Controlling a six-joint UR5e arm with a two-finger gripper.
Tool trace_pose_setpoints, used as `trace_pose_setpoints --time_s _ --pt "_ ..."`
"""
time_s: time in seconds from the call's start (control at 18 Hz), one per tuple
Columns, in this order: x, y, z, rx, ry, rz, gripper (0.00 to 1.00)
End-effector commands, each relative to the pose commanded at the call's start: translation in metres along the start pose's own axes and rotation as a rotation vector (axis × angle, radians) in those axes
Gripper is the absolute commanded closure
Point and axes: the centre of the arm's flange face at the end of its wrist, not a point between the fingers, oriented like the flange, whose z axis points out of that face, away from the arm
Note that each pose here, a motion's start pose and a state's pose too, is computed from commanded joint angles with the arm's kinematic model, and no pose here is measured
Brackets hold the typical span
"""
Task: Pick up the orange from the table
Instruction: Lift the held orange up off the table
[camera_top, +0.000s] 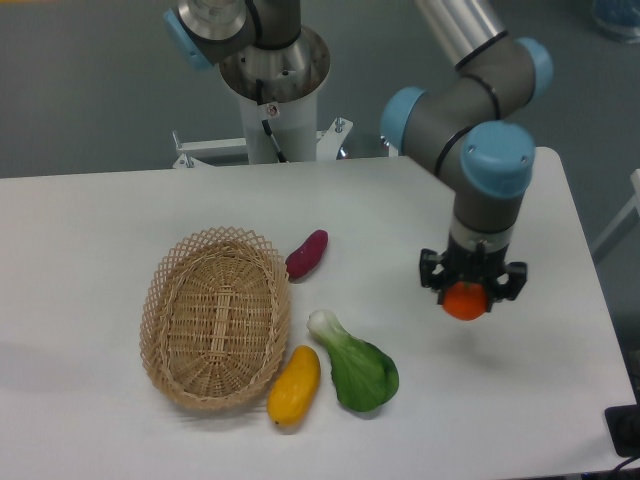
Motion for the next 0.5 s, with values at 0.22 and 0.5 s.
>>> trace_pose_setpoints --time_s 0.22,0.5 --pt "-0.011 -0.001 -0.009 0.006 -0.024 -0.003 0.57" --pt "-0.019 -0.005 -0.012 -0.008 -0.016 0.105 0.56"
